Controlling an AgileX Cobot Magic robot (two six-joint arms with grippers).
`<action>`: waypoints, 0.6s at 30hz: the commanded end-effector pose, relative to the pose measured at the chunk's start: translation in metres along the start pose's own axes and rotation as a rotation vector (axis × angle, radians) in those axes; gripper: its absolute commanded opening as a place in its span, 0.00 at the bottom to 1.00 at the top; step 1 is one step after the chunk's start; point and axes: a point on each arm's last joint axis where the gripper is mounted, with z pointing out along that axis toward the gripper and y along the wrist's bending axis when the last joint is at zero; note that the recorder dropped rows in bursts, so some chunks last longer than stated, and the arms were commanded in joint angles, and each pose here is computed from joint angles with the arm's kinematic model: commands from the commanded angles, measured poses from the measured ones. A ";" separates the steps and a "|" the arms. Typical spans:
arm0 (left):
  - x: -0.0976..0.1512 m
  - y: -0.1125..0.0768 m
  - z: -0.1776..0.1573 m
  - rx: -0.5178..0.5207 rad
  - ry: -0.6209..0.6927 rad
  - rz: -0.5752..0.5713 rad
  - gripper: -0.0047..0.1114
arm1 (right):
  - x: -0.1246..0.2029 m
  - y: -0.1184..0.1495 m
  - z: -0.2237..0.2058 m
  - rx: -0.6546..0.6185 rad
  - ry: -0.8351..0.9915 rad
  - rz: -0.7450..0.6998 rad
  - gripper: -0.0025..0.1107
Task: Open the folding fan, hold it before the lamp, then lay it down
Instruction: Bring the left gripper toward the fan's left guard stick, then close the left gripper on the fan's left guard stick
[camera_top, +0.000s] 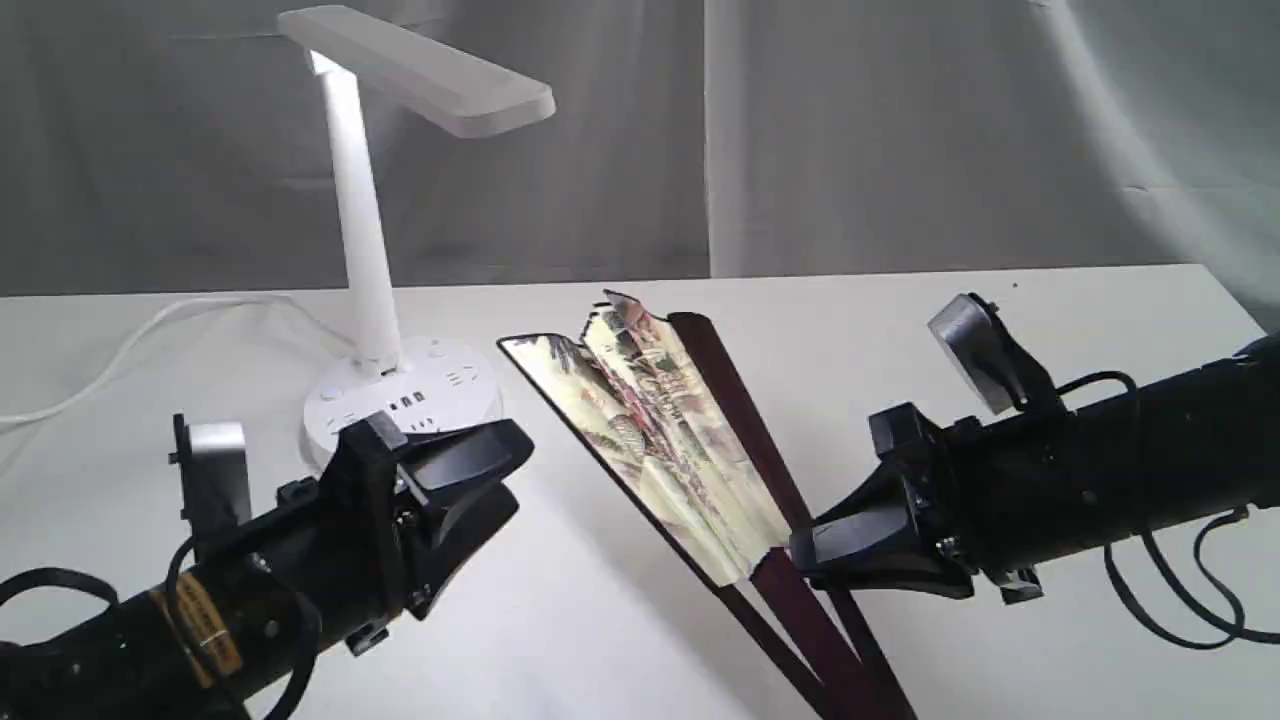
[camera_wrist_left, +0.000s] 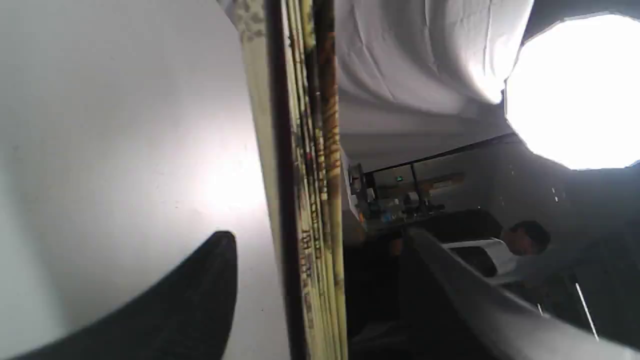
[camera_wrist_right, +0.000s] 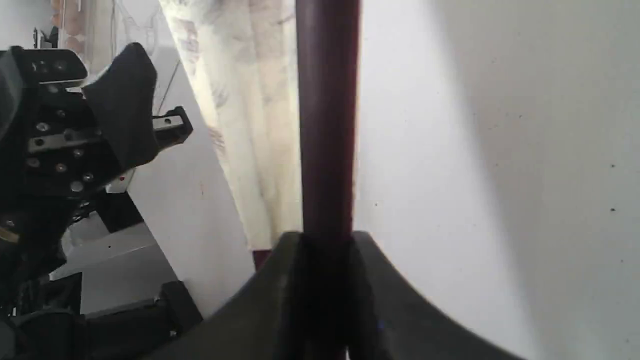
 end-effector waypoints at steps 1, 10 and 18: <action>-0.003 -0.003 0.012 0.027 0.012 -0.013 0.47 | -0.001 0.002 -0.001 0.002 -0.018 -0.011 0.02; -0.014 -0.009 0.038 -0.019 0.039 -0.032 0.47 | -0.001 0.001 -0.001 0.020 -0.023 -0.014 0.02; -0.018 -0.003 0.046 -0.154 0.062 -0.041 0.47 | -0.001 0.000 -0.001 0.024 -0.026 -0.014 0.02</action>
